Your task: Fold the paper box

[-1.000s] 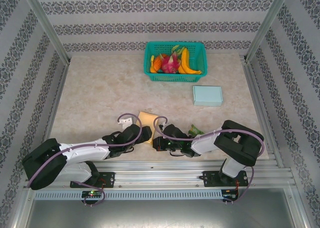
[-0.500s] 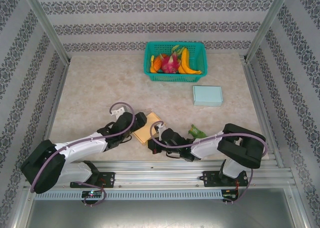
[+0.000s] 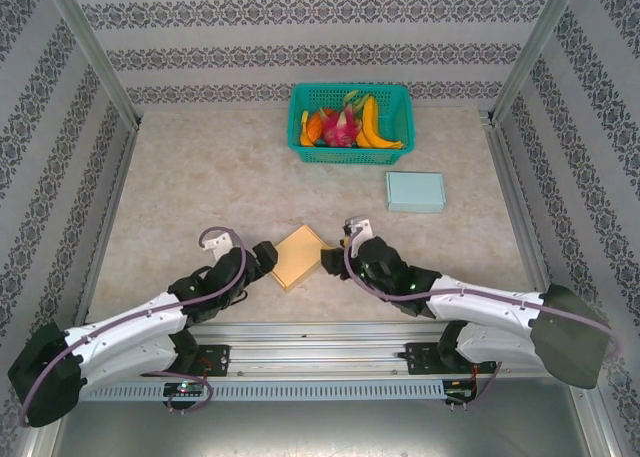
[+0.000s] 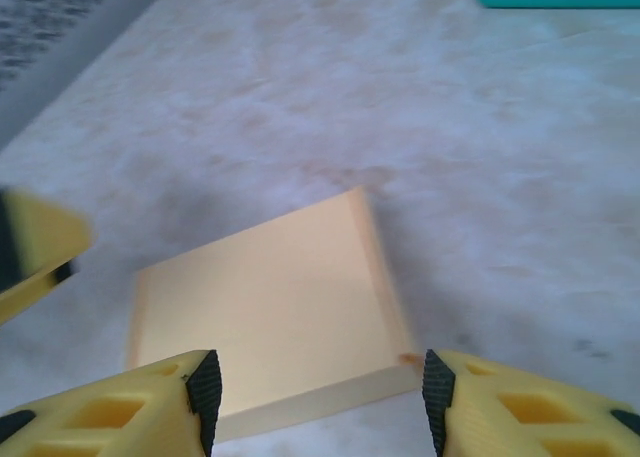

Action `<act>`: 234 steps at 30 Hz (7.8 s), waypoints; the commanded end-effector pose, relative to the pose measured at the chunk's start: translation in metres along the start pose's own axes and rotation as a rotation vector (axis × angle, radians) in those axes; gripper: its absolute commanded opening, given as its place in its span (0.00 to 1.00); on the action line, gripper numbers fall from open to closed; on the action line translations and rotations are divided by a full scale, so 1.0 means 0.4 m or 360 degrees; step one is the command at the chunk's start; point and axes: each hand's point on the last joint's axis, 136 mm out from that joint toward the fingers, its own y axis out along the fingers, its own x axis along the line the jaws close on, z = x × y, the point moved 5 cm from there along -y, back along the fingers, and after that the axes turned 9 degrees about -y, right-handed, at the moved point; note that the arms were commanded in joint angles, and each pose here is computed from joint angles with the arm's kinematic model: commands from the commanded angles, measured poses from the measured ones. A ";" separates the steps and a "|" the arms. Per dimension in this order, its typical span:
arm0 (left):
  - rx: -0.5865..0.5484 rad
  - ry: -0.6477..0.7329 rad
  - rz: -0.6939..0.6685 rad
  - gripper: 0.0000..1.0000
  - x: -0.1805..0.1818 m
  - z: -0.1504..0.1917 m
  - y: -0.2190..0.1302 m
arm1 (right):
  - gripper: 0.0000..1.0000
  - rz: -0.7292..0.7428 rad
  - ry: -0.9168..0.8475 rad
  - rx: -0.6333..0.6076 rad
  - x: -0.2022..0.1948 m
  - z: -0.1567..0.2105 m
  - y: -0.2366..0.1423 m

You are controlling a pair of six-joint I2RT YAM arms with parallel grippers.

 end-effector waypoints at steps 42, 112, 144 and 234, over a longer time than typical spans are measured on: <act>0.0067 0.0131 -0.0006 0.79 -0.078 0.116 0.064 | 0.57 -0.0252 0.0064 0.0485 -0.046 0.072 0.235; -0.0017 0.0149 -0.0062 0.72 -0.306 -0.222 0.488 | 0.55 -0.0020 0.0191 -0.0127 -0.118 -0.136 0.398; -0.0234 0.0168 -0.0157 0.90 -0.223 -0.265 0.292 | 0.60 0.0150 0.0164 -0.0174 -0.159 -0.102 0.228; -0.0973 0.0261 0.0246 1.00 0.143 -0.217 -0.135 | 0.98 0.1096 -0.0110 -0.0312 -0.682 -0.038 -0.050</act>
